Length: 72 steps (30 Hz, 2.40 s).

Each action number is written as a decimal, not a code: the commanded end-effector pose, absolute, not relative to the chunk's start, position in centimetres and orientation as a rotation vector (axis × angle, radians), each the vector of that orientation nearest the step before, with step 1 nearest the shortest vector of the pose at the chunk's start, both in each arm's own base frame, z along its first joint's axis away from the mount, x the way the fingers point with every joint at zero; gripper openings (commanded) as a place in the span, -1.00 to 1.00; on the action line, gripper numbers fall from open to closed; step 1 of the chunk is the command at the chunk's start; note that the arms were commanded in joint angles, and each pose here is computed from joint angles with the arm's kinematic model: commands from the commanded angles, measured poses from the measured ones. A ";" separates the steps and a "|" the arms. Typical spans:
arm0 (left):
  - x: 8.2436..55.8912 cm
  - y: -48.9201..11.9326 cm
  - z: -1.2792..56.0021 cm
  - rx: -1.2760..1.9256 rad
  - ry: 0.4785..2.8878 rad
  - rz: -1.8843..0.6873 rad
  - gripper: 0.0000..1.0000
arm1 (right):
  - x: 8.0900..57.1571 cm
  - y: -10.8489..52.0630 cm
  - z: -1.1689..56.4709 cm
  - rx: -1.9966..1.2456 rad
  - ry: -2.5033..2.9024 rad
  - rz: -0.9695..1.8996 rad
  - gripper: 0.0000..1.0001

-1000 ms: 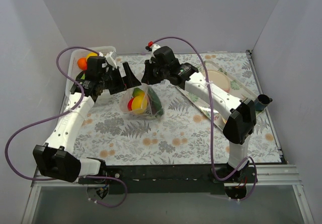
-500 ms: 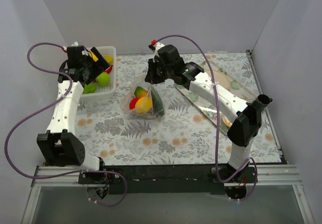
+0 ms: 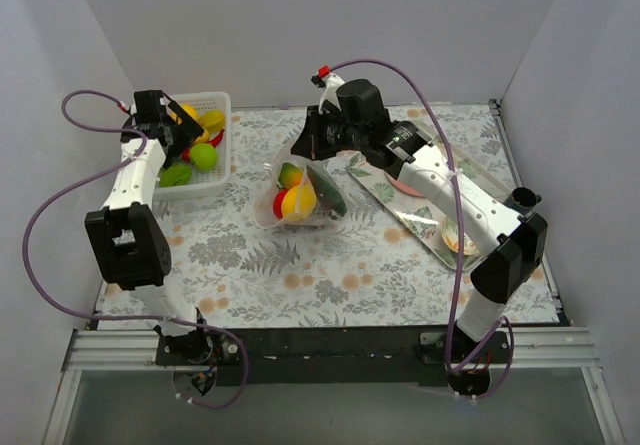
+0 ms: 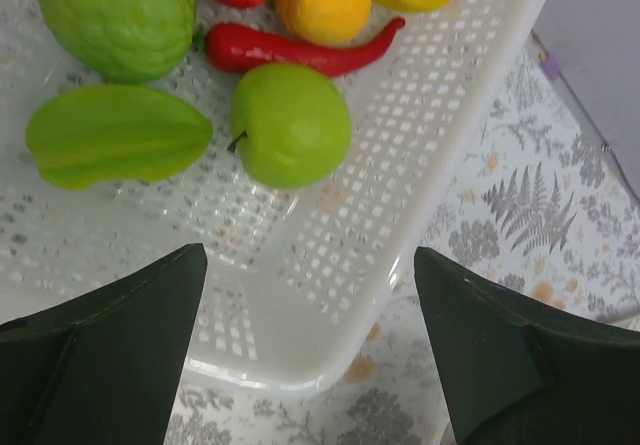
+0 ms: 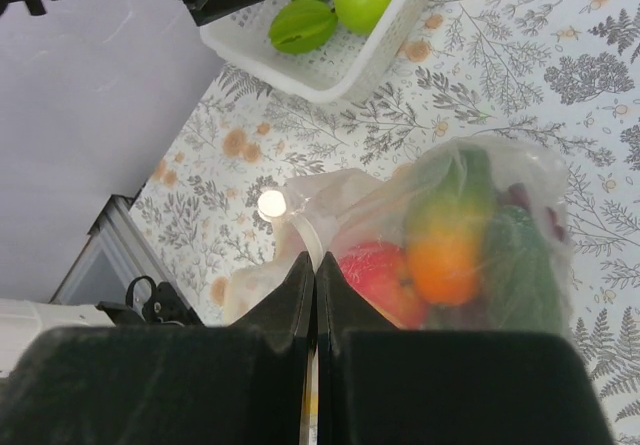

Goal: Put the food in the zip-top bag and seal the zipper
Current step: Pick up the fake fruit from the bin.

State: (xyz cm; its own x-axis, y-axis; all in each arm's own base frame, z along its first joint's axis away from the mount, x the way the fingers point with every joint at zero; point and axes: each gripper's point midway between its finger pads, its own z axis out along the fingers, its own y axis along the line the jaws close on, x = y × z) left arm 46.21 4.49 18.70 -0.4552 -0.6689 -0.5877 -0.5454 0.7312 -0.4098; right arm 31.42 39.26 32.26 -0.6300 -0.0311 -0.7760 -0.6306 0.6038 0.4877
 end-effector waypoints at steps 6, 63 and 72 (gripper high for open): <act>54.6 7.9 18.5 -0.895 2.015 -0.124 0.54 | 31.9 39.7 35.7 -0.522 1.950 1.082 -0.97; 55.9 3.8 26.1 -0.701 1.792 -0.292 -0.16 | 35.7 40.5 28.9 -0.513 2.080 1.014 -0.97; 45.5 -4.8 28.5 -0.497 1.947 -0.683 -0.15 | 36.8 40.0 27.9 -0.489 2.110 0.984 -0.97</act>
